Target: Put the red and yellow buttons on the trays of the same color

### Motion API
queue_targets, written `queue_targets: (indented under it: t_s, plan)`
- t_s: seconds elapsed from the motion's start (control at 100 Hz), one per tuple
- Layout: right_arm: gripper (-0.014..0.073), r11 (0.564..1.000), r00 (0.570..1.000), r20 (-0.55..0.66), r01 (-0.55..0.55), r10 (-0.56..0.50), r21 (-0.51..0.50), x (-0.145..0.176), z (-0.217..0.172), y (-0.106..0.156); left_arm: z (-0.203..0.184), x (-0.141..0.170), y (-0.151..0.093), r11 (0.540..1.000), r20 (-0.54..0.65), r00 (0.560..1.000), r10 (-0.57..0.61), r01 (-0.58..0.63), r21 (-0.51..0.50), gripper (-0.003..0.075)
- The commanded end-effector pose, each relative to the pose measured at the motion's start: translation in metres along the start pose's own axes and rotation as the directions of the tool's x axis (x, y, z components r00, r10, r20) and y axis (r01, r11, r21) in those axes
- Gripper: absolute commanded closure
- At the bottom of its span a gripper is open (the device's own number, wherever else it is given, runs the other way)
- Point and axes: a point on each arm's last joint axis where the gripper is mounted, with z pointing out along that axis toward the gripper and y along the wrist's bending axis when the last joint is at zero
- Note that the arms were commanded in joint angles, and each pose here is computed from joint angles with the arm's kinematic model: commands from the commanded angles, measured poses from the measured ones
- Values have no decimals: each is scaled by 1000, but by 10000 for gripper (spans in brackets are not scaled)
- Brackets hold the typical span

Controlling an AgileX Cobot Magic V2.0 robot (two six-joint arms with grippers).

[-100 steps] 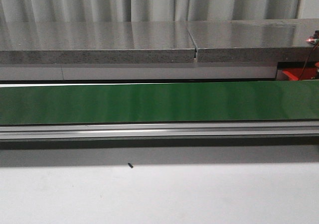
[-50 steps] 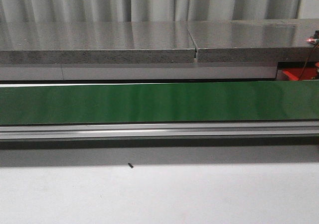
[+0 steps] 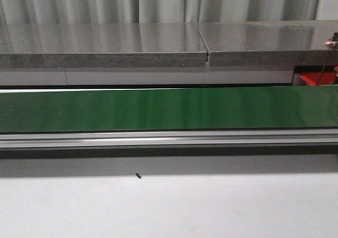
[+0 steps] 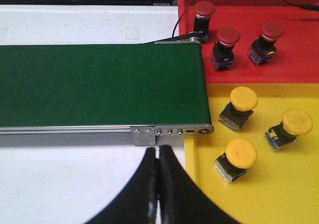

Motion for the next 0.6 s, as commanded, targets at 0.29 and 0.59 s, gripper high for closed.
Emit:
queue_targets:
  t_s: [0.29,0.59]
  plan:
    - [662,1000,998,59,1,-1,3,6,-8,-1,-6,-12,-2,1000,84,996,-5,4,9,741]
    - [662,1000,998,59,1,-1,3,6,-8,-1,-6,-12,-2,1000,84,996,-5,4,9,741]
